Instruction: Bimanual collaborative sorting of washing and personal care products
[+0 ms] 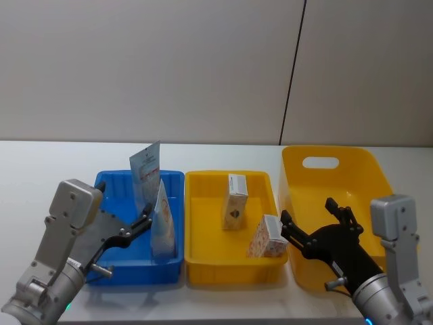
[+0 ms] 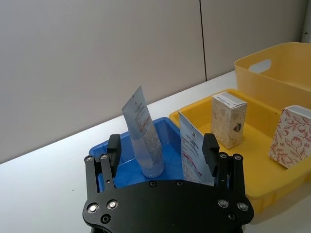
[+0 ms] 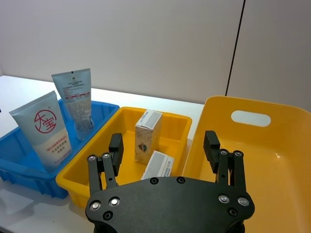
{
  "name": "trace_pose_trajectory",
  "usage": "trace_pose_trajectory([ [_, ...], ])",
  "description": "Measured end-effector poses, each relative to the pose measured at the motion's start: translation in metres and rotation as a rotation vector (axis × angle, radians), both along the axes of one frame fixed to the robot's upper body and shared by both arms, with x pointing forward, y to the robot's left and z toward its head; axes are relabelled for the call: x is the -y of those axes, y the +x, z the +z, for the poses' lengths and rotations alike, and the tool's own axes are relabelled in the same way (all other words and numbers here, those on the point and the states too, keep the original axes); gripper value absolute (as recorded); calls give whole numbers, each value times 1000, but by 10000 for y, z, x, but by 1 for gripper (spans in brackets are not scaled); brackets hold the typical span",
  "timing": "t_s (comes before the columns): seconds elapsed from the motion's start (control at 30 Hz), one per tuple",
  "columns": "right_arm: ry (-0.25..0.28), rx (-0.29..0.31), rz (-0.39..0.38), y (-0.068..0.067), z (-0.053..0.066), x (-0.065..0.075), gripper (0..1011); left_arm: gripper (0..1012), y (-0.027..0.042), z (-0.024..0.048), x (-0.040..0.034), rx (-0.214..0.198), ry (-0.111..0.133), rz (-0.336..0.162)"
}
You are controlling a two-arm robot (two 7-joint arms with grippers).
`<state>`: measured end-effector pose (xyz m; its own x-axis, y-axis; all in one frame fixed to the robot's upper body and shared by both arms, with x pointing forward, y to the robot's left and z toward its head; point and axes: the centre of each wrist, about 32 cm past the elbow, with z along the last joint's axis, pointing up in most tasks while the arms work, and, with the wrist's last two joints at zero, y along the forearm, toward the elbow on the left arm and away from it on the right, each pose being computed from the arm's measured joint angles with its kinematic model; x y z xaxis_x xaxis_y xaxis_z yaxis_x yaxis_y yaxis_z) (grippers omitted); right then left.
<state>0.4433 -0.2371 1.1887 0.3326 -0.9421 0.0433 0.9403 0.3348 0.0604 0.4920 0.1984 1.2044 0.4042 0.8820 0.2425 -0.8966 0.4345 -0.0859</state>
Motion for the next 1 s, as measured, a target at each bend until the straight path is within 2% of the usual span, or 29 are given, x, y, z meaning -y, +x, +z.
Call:
trace_pose_trajectory([
  [0.2, 0, 0, 0, 0, 0, 0, 1003, 1001, 5, 3, -5, -4, -4, -10],
  [0.33, 0, 0, 0, 0, 0, 0, 1003, 1001, 6, 3, -22, -18, -20, -24],
  [0.47, 0, 0, 0, 0, 0, 0, 1003, 1001, -17, -4, -43, -45, -41, -41],
  [0.67, 0, 0, 0, 0, 0, 0, 1003, 1001, -99, -14, -112, -108, -77, -73],
  [0.87, 0, 0, 0, 0, 0, 0, 1003, 1001, -154, -39, -176, -164, -100, -102],
  [1.0, 0, 0, 0, 0, 0, 0, 1003, 1001, -158, -56, -192, -192, -111, -121],
])
